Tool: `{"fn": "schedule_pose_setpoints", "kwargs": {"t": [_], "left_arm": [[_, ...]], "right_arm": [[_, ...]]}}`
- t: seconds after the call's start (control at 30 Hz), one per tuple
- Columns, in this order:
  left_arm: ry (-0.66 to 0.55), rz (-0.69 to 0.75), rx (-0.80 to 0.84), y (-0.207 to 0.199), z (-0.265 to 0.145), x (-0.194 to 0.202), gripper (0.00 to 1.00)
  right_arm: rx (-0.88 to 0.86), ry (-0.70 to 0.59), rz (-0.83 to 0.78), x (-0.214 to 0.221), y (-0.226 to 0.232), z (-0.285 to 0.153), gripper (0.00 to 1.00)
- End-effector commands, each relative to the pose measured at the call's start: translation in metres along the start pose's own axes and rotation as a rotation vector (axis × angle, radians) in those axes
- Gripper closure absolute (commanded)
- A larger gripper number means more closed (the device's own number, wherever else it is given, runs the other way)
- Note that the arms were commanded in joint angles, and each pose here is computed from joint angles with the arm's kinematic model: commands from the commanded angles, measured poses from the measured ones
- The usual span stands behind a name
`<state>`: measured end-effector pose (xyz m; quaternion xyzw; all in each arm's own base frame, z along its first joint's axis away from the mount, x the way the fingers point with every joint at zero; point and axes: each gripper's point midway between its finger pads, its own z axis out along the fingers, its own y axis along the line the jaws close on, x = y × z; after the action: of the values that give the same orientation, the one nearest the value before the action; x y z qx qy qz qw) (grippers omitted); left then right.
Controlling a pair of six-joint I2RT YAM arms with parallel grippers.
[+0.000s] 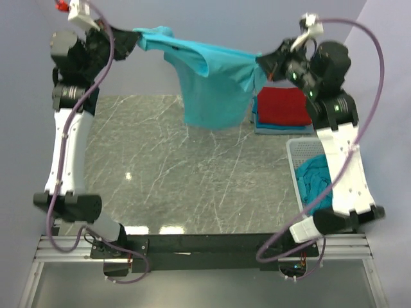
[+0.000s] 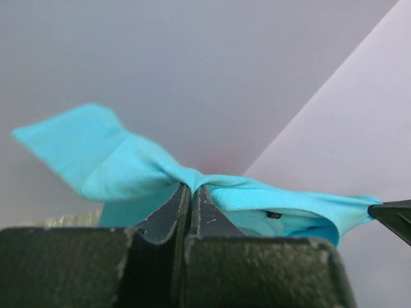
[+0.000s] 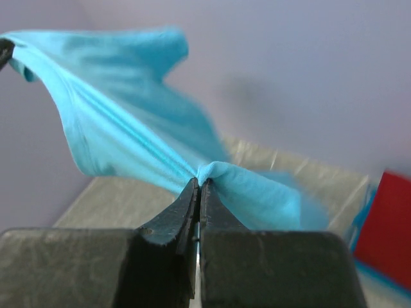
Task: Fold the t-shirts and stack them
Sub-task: Flatten the tshirt out
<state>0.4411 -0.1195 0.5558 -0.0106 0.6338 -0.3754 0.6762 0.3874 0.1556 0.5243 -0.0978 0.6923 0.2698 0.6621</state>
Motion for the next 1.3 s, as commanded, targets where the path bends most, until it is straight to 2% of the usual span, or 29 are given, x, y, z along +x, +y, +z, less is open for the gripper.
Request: {"fn": "schedule_pose_setpoints", "kwargs": {"t": [0.0, 0.03, 0.07, 0.1, 0.13, 0.17, 0.2, 0.23, 0.27, 0.3, 0.33, 0.37, 0.4, 0.43, 0.5, 0.53, 0.57, 0.6, 0.63, 0.7, 0.73, 0.93, 1.0, 1.13, 1.27], "left_arm": [[-0.006, 0.031, -0.065, 0.015, -0.039, 0.018, 1.00], [-0.005, 0.021, -0.095, 0.023, -0.048, 0.029, 1.00], [0.058, -0.023, -0.189, 0.059, -0.057, 0.074, 1.00], [0.028, -0.029, -0.201, 0.053, -0.078, 0.077, 1.00], [0.032, -0.054, -0.251, 0.066, -0.090, 0.095, 1.00], [0.103, -0.103, -0.345, 0.102, -0.107, 0.149, 0.99], [0.066, -0.124, -0.424, 0.114, -0.125, 0.156, 1.00], [0.077, -0.155, -0.496, 0.130, -0.138, 0.176, 0.96], [0.147, -0.192, -0.606, 0.159, -0.161, 0.221, 0.95], [0.106, -0.191, -0.717, 0.178, -0.179, 0.227, 0.94], [0.106, -0.202, -0.801, 0.195, -0.194, 0.240, 0.84], [0.126, -0.208, -0.896, 0.212, -0.214, 0.260, 0.77], [0.122, -0.216, -0.996, 0.225, -0.230, 0.266, 0.71], [0.128, -0.222, -1.059, 0.232, -0.240, 0.269, 0.61], [0.133, -0.249, -1.136, 0.235, -0.249, 0.269, 0.50], [0.123, -0.251, -1.166, 0.237, -0.252, 0.265, 0.44], [0.103, -0.259, -1.164, 0.234, -0.247, 0.256, 0.43], [0.106, -0.267, -1.159, 0.232, -0.246, 0.255, 0.34], [0.100, -0.272, -1.154, 0.229, -0.244, 0.251, 0.14], [0.101, -0.279, -1.143, 0.228, -0.242, 0.250, 0.10], [0.099, -0.280, -1.134, 0.226, -0.241, 0.250, 0.02], [0.181, -0.314, -1.090, 0.227, -0.233, 0.273, 0.01], [0.233, -0.358, -1.010, 0.223, -0.218, 0.289, 0.01], [0.334, -0.422, -0.916, 0.227, -0.203, 0.330, 0.01], [0.458, -0.460, -0.861, 0.233, -0.193, 0.366, 0.01]], "right_arm": [[-0.040, -0.016, -0.013, 0.016, 0.008, -0.030, 1.00], [-0.011, 0.094, 0.035, 0.070, -0.005, -0.026, 1.00], [-0.020, 0.118, 0.041, 0.086, 0.001, -0.039, 1.00], [-0.041, 0.187, 0.075, 0.119, 0.011, -0.042, 1.00], [0.005, 0.322, 0.123, 0.189, 0.000, -0.046, 1.00], [-0.016, 0.345, 0.141, 0.211, 0.009, -0.058, 1.00], [-0.064, 0.394, 0.191, 0.242, 0.029, -0.063, 0.98], [-0.070, 0.528, 0.253, 0.306, 0.030, -0.079, 0.97], [-0.105, 0.578, 0.296, 0.329, 0.041, -0.089, 0.95], [-0.119, 0.630, 0.356, 0.350, 0.049, -0.097, 0.93], [-0.135, 0.731, 0.382, 0.386, 0.058, -0.115, 0.81], [-0.161, 0.794, 0.405, 0.401, 0.067, -0.125, 0.67], [-0.156, 0.848, 0.422, 0.414, 0.070, -0.136, 0.58], [-0.169, 0.898, 0.424, 0.427, 0.077, -0.146, 0.43], [-0.153, 0.932, 0.418, 0.434, 0.075, -0.153, 0.31], [-0.132, 0.920, 0.403, 0.429, 0.072, -0.149, 0.28], [-0.077, 0.898, 0.363, 0.427, 0.062, -0.145, 0.27], [-0.050, 0.899, 0.349, 0.424, 0.058, -0.145, 0.26], [-0.039, 0.873, 0.332, 0.414, 0.056, -0.138, 0.26], [-0.028, 0.847, 0.287, 0.407, 0.052, -0.131, 0.25], [-0.033, 0.828, 0.270, 0.400, 0.052, -0.126, 0.23], [-0.006, 0.812, 0.188, 0.395, 0.044, -0.091, 0.19], [-0.005, 0.818, 0.181, 0.396, 0.049, -0.081, 0.18], [0.056, 0.917, 0.118, 0.430, 0.048, -0.073, 0.18], [0.160, 0.959, 0.094, 0.451, 0.040, -0.069, 0.18]]}}
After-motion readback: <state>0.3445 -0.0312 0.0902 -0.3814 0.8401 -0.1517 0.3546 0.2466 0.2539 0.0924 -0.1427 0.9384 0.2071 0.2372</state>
